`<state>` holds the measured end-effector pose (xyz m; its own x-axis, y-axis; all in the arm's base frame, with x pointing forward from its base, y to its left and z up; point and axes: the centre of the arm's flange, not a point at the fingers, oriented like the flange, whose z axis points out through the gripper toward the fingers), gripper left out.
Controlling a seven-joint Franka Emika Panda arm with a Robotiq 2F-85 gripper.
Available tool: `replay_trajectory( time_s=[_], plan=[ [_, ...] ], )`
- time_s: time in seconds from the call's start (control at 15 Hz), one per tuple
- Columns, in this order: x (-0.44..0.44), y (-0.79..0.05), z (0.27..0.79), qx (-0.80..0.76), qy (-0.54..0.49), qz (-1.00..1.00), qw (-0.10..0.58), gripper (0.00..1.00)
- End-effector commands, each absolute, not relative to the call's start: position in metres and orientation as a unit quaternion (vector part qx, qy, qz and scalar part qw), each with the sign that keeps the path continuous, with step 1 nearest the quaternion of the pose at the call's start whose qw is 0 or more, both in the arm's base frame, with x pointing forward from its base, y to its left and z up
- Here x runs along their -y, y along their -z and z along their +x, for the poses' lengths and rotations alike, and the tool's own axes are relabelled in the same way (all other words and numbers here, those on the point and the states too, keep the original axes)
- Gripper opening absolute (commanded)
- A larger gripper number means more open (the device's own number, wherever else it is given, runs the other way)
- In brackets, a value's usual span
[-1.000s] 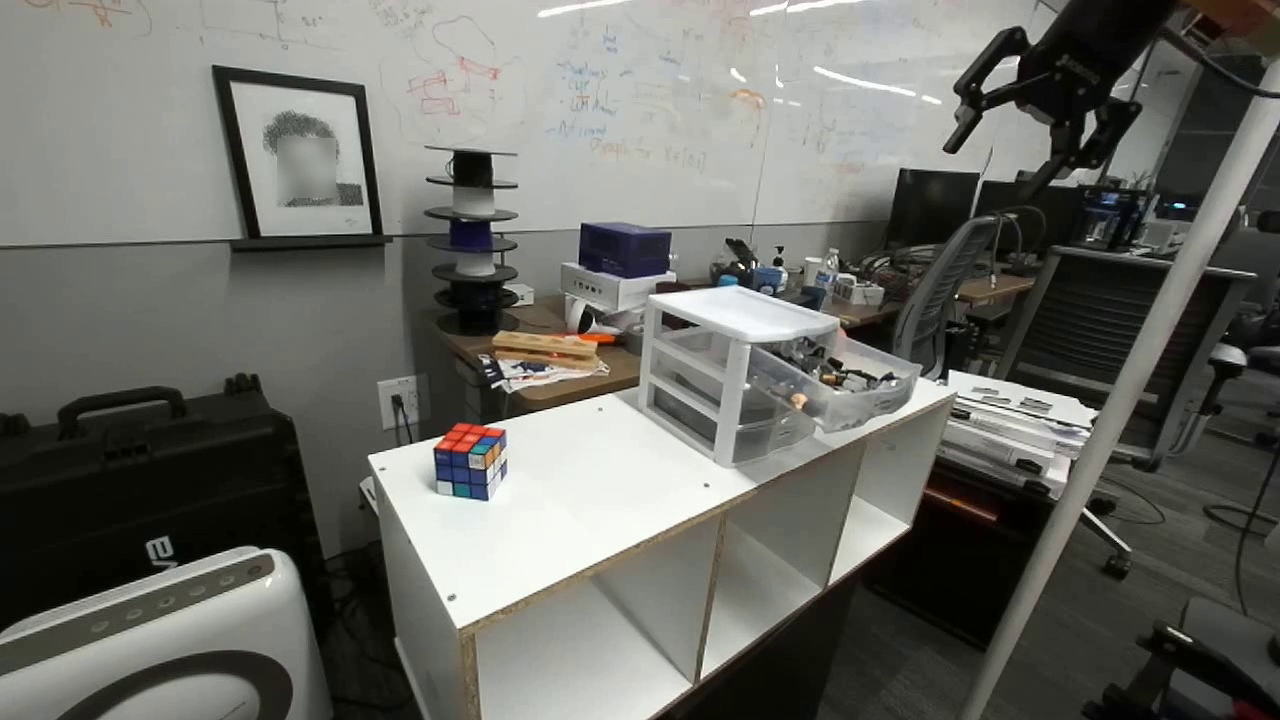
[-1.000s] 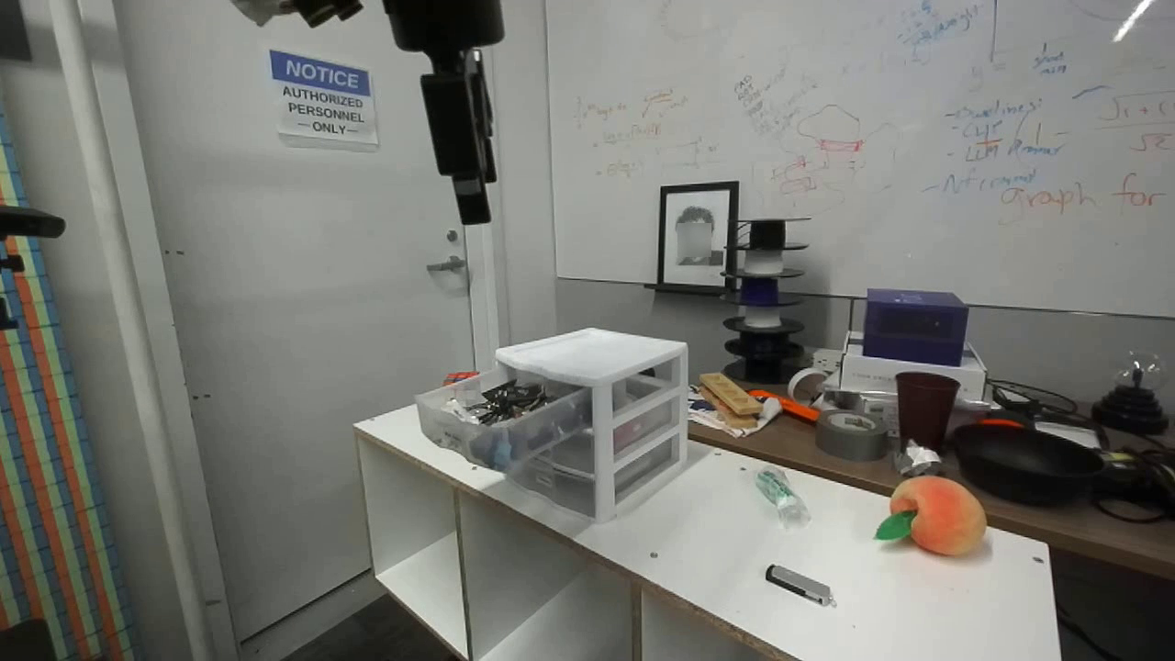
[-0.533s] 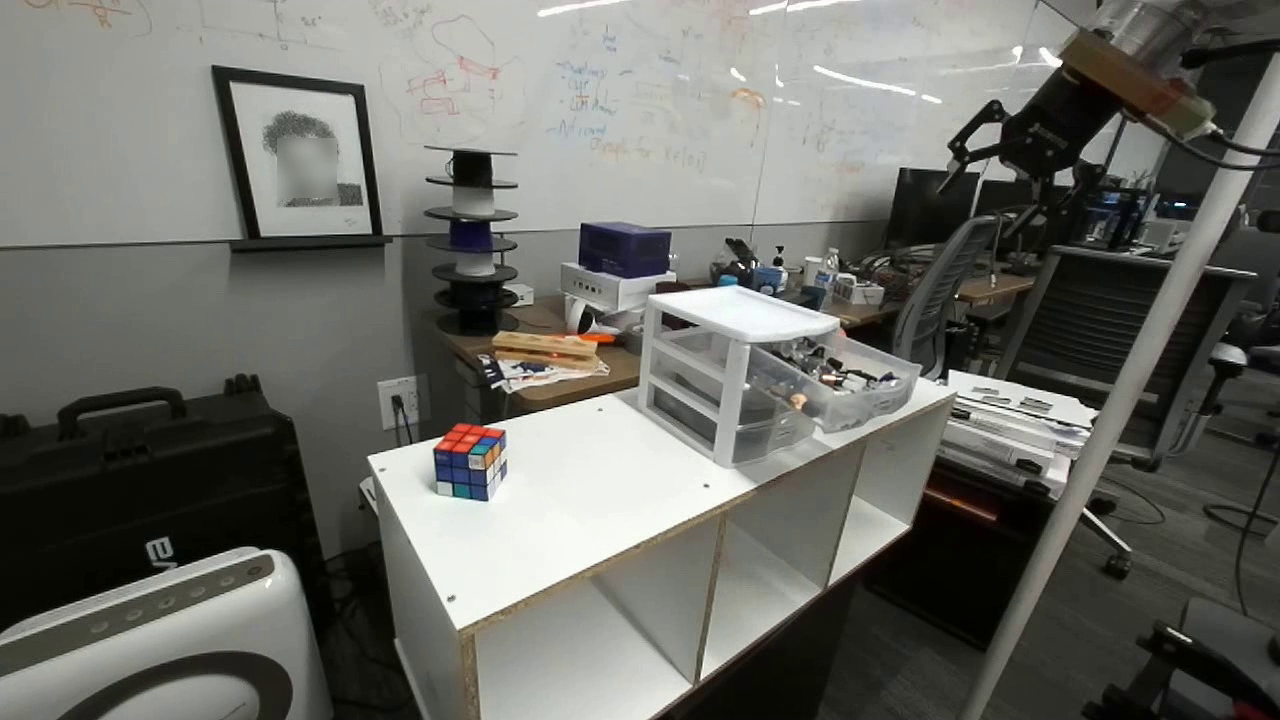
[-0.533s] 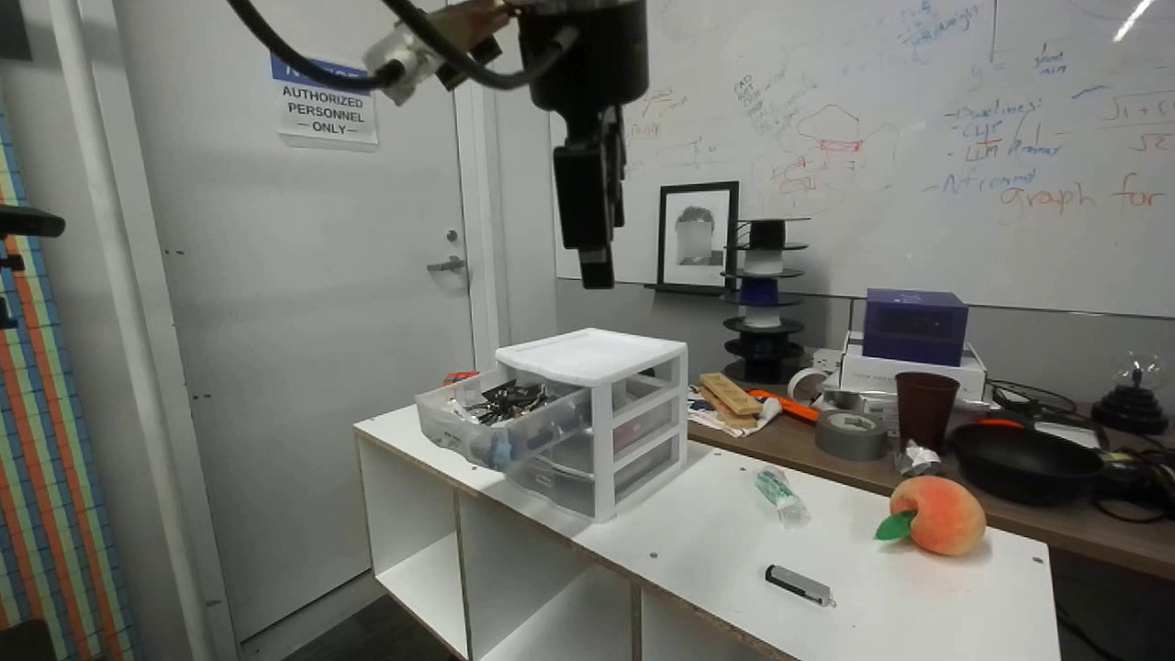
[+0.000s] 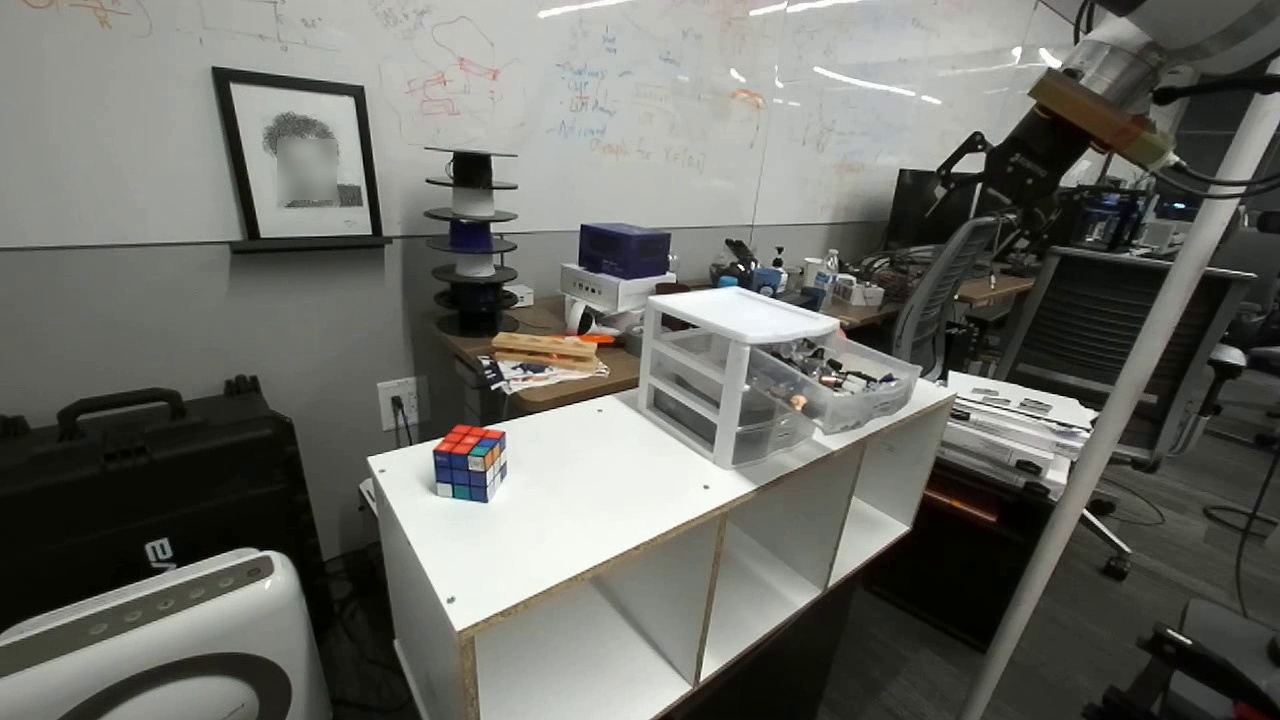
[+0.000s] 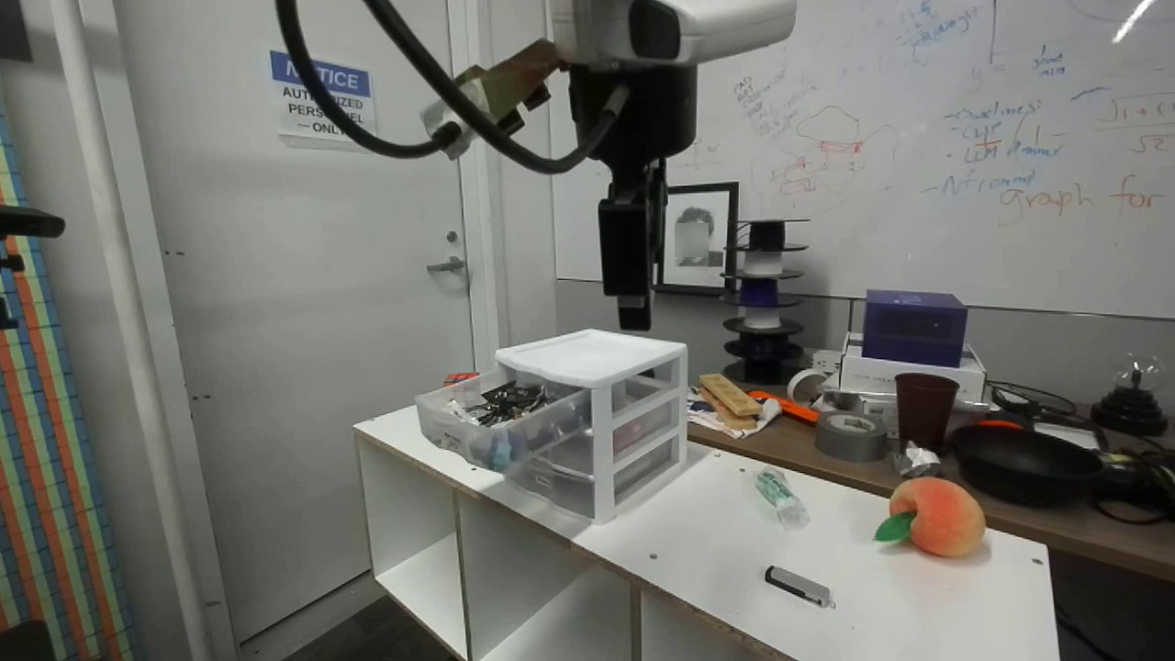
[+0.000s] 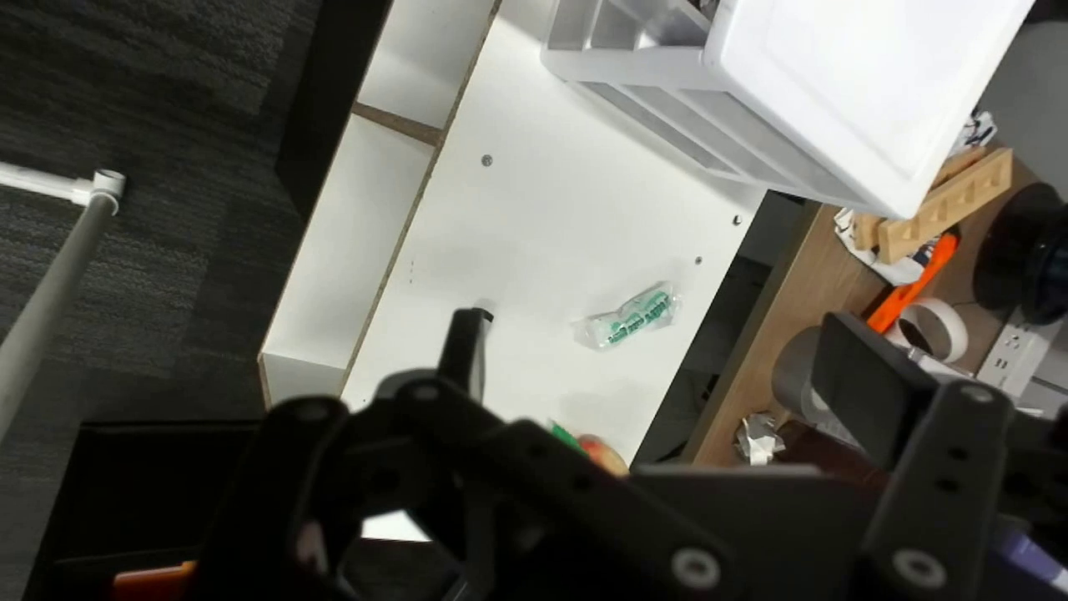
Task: Pick up the plastic and grey object from the right side of the counter and place them inside the topmost drawer, push the drawer closed
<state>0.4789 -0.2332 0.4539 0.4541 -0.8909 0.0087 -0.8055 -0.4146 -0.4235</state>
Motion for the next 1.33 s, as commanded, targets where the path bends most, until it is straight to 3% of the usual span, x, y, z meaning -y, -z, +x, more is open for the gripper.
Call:
replay_trajectory(
  time_s=[0.0,0.2,0.73,1.27],
  plan=[
    [0.233,-0.454,0.479,-0.509,0.117,-0.833,0.183,1.00],
    [0.236,-0.454,0.483,-0.507,0.107,-0.836,0.181,1.00],
    [0.305,-0.439,0.555,-0.558,0.005,-0.808,0.191,1.00],
    [0.377,-0.352,0.593,-0.655,-0.007,-0.743,0.137,1.00]
  ],
)
